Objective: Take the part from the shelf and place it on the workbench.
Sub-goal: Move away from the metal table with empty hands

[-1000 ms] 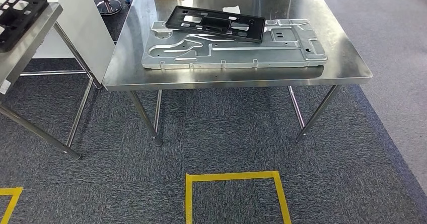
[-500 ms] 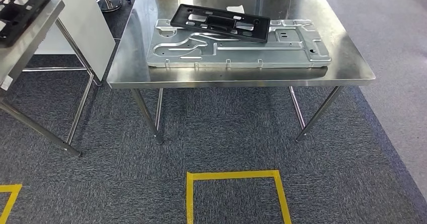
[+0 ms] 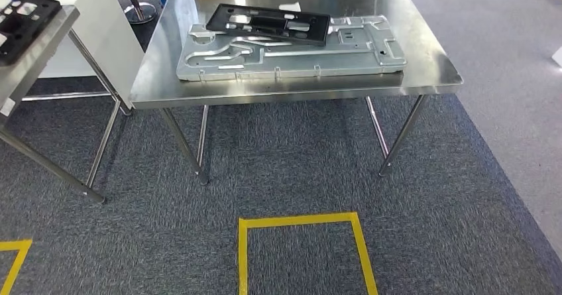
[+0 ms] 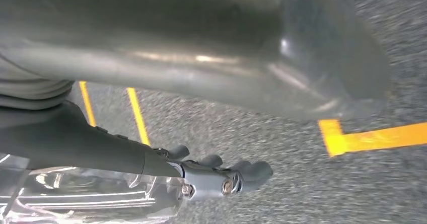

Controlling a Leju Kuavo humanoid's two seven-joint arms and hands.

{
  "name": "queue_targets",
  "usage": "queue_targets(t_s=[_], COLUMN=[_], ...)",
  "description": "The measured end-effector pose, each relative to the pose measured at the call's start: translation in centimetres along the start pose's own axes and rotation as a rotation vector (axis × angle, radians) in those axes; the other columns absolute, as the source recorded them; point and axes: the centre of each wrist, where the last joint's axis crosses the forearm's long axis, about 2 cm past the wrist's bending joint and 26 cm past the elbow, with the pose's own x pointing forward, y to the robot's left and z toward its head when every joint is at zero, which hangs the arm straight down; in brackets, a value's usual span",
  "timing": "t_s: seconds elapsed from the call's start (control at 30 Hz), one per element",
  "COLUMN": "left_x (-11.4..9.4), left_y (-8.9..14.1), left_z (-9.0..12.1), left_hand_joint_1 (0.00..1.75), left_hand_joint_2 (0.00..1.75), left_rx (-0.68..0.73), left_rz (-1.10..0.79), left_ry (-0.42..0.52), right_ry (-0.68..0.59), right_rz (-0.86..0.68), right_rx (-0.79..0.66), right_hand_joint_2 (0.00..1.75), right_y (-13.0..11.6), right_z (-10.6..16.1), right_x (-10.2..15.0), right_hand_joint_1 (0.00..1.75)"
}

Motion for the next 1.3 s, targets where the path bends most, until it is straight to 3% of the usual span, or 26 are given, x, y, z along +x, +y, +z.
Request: queue_targets(t_s=[0.73, 1.03, 1.3], left_x=[0.2, 0.1, 0.2], left_y=[-0.3, -0.2, -0.1], left_z=[0.0, 0.1, 0.0], left_hand_joint_1=[0.0, 0.0, 0.0], left_hand_joint_2=[0.0, 0.0, 0.0], left_rx=[0.003, 0.007, 0.009], left_rz=[-0.021, -0.03, -0.031], left_ry=[-0.011, -0.013, -0.007], right_ry=[-0.032, -0.074, -0.056], right_rz=[0.016, -0.037, 0.015], right_rx=[0.009, 0.068, 0.078], right_hand_joint_2=[0.0, 0.0, 0.0], right_y=[0.0, 0.8, 1.6], right_z=[0.0, 0.4, 0.9], right_x=[0.0, -0.6, -0.9], right_hand_joint_1=[0.0, 0.0, 0.0])
